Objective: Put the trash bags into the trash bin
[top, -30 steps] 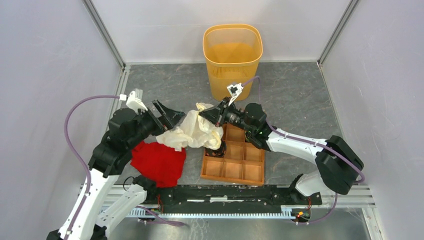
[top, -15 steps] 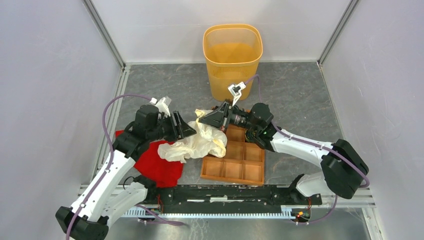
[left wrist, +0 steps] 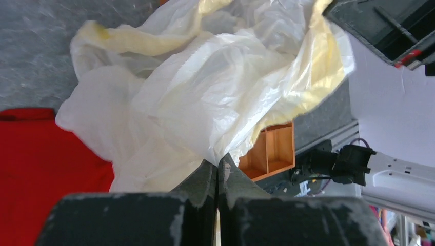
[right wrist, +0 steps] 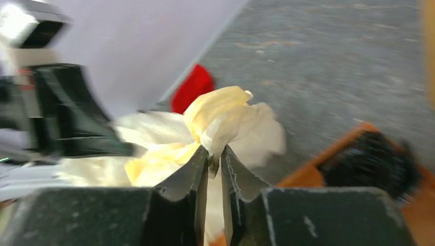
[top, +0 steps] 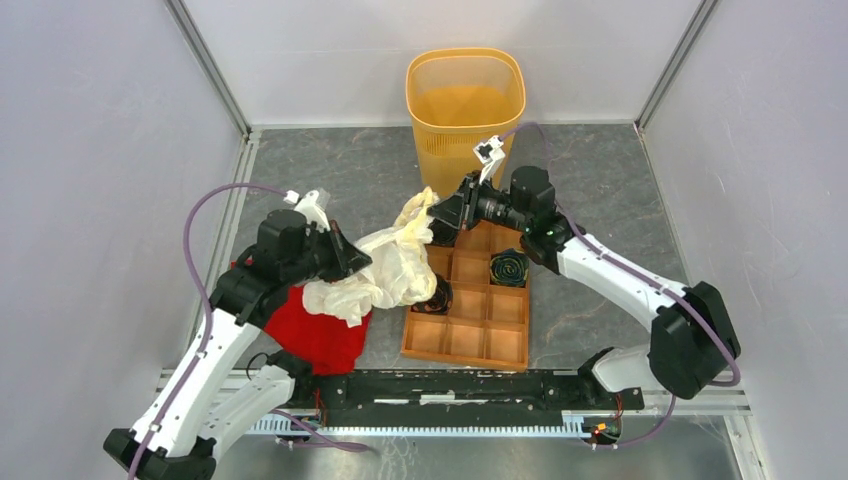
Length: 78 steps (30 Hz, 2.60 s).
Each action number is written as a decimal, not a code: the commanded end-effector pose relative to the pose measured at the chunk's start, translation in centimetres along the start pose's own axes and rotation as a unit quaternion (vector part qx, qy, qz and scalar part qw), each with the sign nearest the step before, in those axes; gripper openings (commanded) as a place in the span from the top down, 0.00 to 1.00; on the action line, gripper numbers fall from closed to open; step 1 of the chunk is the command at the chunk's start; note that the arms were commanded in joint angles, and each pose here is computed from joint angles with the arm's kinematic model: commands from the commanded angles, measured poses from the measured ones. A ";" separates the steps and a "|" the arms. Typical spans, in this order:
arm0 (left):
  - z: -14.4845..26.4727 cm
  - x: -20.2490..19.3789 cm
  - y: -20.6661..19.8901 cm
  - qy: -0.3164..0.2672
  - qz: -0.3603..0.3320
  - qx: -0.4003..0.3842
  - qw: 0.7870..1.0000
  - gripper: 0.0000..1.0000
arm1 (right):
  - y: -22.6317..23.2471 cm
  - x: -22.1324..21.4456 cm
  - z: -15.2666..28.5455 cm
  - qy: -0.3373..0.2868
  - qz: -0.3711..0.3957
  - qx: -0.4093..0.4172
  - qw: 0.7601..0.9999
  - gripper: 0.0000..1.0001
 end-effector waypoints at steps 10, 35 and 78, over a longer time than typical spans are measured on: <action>4.0 4.1 -2.2 -0.125 -0.048 0.012 0.991 0.98 | 2.4 0.4 4.9 0.081 0.220 -0.114 0.965 0.21; 5.4 5.5 -2.8 -0.160 -0.036 0.039 0.986 0.98 | 1.6 -4.3 4.9 -0.066 0.064 0.066 0.994 1.00; -4.6 -3.5 1.8 0.090 -0.016 -0.010 0.996 0.44 | 3.6 4.1 2.2 -0.132 -0.008 0.148 0.980 1.00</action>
Point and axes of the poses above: each gripper's point midway between its finger pads, its own z axis back along the fingers, its own y axis along the line the jaws close on, x = y × z, the point moved 5 cm from there along z, back along the fingers, and after that the axes turned 14 degrees about z, right-handed, at the moved point
